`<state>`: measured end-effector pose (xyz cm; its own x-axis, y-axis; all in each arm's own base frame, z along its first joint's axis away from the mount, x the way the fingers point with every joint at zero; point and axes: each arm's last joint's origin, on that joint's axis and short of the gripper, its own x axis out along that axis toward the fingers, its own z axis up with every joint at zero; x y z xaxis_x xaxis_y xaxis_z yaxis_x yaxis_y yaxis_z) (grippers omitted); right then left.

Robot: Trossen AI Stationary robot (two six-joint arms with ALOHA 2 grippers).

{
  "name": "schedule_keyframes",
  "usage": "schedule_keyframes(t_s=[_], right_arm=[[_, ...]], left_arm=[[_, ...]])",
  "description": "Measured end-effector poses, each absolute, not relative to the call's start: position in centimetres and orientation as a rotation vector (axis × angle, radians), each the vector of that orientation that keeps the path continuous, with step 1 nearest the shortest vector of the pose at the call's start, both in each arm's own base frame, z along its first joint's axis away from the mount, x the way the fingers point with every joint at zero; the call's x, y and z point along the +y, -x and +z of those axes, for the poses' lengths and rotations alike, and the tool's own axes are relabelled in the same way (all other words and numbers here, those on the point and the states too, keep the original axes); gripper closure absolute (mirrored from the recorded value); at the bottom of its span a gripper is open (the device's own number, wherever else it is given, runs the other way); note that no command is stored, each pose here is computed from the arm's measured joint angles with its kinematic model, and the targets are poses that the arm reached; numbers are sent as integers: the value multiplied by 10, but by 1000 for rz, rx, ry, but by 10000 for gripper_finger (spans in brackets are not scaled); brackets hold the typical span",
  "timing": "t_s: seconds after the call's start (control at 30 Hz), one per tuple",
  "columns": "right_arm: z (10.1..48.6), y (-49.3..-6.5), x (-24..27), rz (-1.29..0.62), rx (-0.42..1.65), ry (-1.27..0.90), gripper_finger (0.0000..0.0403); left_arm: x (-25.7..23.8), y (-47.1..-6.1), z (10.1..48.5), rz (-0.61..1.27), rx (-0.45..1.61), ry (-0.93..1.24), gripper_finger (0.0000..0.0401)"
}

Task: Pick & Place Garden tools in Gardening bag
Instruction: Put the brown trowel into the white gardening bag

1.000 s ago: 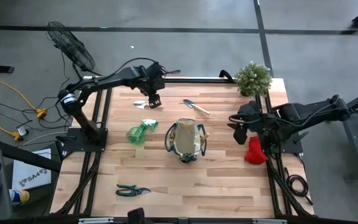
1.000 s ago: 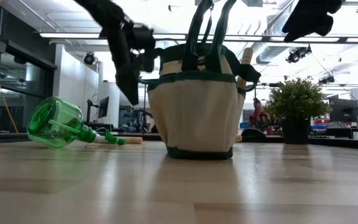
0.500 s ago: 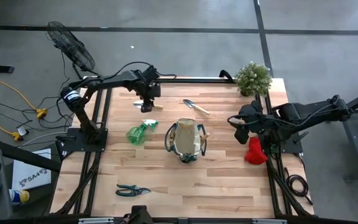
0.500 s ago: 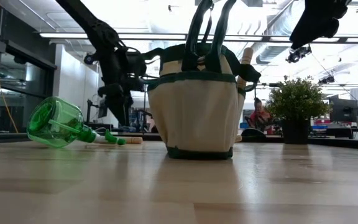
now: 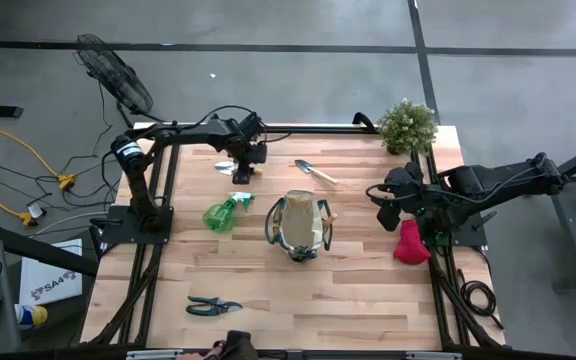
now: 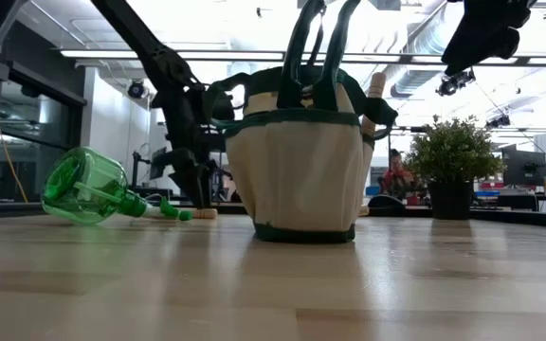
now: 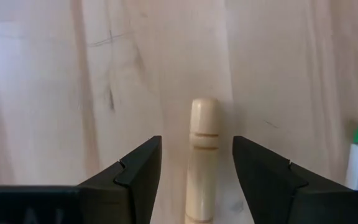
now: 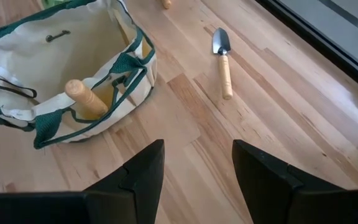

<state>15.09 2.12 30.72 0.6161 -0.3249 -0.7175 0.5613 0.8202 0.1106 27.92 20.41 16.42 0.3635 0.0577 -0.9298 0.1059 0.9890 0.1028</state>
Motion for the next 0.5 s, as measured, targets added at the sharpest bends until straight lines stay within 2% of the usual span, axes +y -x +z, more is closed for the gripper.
schedule_keyframes(t_s=[0.5], right_arm=[[307, -151, 21, -540, 737, -389, 222]], left_arm=[[207, -288, 145, -48, 1189, -133, 208]])
